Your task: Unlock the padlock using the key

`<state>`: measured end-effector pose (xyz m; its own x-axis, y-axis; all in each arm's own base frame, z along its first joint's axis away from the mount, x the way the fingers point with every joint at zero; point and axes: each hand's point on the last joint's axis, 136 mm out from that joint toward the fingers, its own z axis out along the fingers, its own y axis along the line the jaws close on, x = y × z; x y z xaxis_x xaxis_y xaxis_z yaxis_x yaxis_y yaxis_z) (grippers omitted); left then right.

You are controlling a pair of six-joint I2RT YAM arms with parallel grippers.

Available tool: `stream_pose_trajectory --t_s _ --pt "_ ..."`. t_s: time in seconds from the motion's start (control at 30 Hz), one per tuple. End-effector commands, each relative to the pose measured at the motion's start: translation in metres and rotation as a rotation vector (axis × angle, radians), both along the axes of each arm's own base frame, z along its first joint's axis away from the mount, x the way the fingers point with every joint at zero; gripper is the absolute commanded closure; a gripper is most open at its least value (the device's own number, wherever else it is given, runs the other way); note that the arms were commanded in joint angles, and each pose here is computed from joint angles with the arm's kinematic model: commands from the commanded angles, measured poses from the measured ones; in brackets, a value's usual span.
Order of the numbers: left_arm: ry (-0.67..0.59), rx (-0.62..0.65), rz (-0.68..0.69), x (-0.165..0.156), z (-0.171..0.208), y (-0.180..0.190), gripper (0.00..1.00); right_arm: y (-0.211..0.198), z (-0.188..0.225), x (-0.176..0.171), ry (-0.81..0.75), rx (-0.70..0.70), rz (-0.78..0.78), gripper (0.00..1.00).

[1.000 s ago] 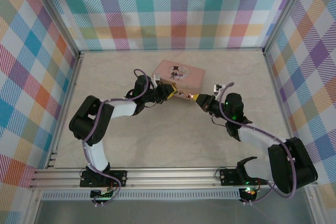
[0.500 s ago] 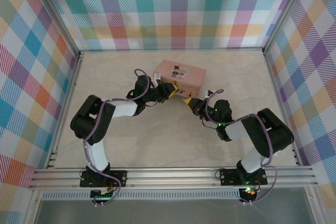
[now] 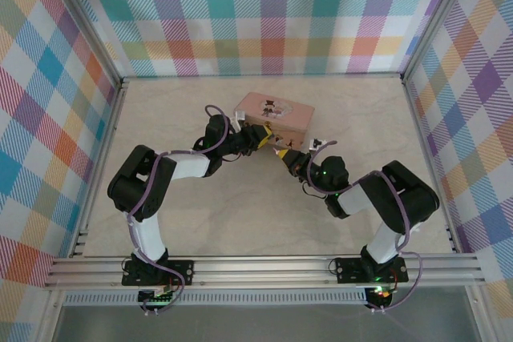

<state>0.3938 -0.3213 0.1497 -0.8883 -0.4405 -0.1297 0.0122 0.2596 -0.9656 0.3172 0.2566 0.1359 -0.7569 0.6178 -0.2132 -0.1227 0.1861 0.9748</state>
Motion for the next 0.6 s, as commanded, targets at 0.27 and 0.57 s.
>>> stream_pose_trajectory --t_s 0.27,0.57 --pt "-0.071 -0.068 -0.028 -0.006 0.021 -0.009 0.84 0.004 0.023 0.024 -0.063 0.041 -0.082 1.0" --pt "-0.07 -0.076 -0.025 -0.007 0.021 -0.008 0.83 0.005 0.019 0.03 -0.055 0.033 -0.096 1.0"
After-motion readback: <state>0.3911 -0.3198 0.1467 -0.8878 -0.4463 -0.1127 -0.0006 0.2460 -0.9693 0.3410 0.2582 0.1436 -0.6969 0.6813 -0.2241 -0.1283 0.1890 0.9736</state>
